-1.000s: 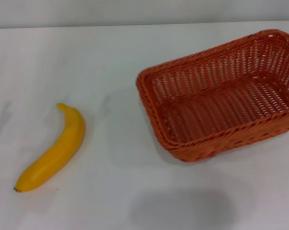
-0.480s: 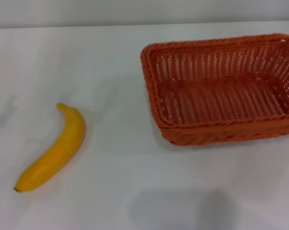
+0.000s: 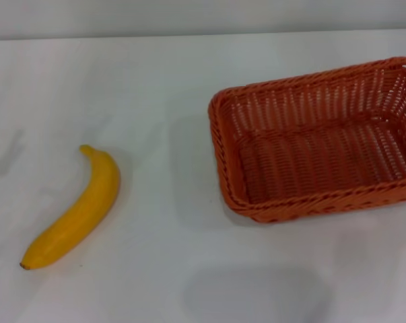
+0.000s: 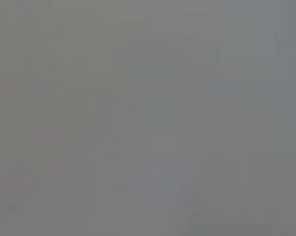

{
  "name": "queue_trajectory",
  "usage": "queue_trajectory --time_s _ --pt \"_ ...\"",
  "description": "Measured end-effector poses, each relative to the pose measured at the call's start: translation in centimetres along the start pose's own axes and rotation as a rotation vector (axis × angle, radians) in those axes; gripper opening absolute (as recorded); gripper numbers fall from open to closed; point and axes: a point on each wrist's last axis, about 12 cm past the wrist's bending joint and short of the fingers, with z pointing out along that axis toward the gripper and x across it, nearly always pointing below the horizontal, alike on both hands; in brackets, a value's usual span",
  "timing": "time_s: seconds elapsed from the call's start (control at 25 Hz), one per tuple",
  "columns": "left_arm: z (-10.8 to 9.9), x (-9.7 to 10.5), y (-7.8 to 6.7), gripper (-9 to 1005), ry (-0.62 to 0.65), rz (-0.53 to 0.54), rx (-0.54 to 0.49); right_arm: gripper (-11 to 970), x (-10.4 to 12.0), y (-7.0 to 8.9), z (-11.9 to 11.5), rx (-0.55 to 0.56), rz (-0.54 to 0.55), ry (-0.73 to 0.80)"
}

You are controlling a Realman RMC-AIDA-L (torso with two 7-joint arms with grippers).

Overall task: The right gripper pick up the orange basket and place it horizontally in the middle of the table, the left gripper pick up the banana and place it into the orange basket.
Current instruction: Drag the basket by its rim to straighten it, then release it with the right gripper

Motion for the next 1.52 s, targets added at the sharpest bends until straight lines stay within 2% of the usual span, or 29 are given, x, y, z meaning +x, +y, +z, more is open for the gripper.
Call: queue_trajectory --time_s 0.32,0.64,0.88,1.08,1.28,1.52 --pt "-0.3 0.0 0.1 830 0.003 0.002 -0.007 207 0.5 0.4 0.4 -0.038 0.002 -0.037" --pt "-0.6 0.0 0.1 827 0.005 0.004 -0.016 223 1.2 0.8 2.0 -0.083 0.012 0.023" --pt "-0.8 0.0 0.0 825 0.004 0.003 -0.016 235 1.4 0.5 2.4 -0.104 0.027 0.032" --pt "-0.9 0.1 -0.1 823 0.006 0.0 -0.014 316 1.5 -0.3 2.7 -0.132 0.062 0.037" --pt "-1.0 0.1 -0.2 821 0.006 -0.003 -0.014 443 1.6 -1.0 2.8 -0.148 0.069 0.052" --pt "-0.8 0.1 -0.2 819 0.003 -0.002 -0.006 669 1.0 -1.4 2.0 -0.137 0.047 0.03"
